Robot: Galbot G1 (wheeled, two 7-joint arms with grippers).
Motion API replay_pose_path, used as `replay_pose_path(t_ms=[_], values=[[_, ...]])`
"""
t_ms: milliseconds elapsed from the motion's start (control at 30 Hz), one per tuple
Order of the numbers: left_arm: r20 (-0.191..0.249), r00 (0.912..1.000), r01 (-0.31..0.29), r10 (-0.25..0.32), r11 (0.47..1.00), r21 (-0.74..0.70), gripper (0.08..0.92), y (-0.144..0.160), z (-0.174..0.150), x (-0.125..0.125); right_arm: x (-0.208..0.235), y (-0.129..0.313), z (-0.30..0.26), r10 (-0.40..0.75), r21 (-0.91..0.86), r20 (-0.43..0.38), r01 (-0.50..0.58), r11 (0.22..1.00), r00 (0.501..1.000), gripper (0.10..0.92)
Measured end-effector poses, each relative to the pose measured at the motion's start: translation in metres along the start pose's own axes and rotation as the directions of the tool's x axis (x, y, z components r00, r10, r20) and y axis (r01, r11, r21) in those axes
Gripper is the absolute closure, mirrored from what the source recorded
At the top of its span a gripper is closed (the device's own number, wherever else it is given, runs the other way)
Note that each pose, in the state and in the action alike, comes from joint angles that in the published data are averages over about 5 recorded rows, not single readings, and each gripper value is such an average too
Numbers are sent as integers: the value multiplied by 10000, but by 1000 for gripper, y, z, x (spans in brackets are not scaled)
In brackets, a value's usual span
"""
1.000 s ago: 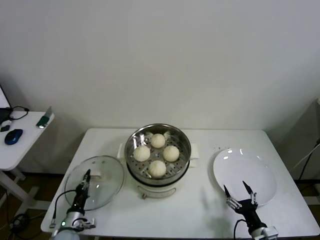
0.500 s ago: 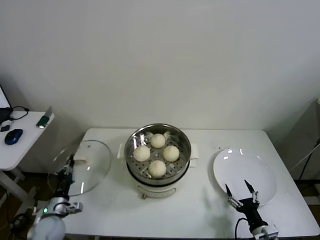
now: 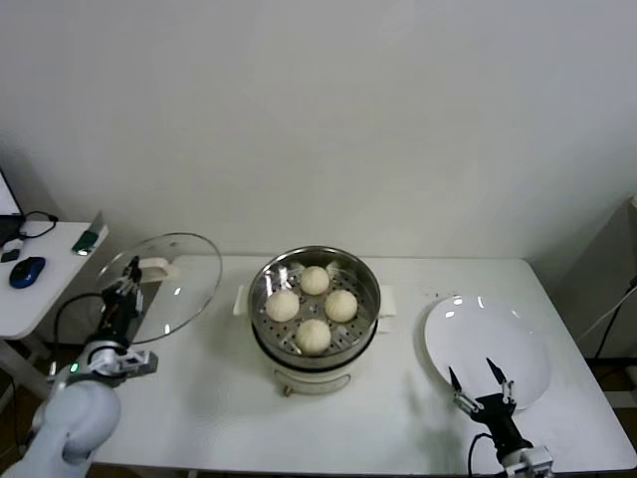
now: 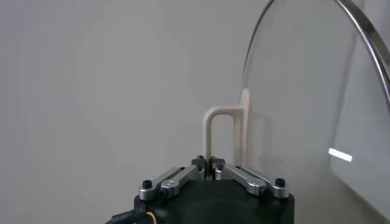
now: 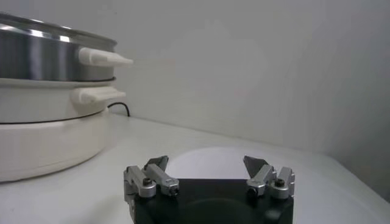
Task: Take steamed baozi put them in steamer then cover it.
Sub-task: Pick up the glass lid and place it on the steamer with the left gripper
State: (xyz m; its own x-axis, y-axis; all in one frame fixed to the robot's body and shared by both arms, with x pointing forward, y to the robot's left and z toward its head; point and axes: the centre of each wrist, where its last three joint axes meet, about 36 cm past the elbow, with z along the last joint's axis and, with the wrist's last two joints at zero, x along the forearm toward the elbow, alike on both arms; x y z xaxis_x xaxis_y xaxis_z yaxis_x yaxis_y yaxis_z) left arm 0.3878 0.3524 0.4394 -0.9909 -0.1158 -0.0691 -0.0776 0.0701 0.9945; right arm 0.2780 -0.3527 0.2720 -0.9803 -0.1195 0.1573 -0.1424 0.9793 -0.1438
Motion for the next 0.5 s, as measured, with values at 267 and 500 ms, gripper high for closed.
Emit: replay_pose_path(t_ms=[267,500], values=[[664,9973,-327,297,9985,446,863,24,-66,-2,-7,-1,-4,3,52,114,-4,10000,9999,200],[1024,9929,-679,610,9956,651,863,26,-121,-3,-11,-3,-7,40,62,291,-42,10000,9996,200]])
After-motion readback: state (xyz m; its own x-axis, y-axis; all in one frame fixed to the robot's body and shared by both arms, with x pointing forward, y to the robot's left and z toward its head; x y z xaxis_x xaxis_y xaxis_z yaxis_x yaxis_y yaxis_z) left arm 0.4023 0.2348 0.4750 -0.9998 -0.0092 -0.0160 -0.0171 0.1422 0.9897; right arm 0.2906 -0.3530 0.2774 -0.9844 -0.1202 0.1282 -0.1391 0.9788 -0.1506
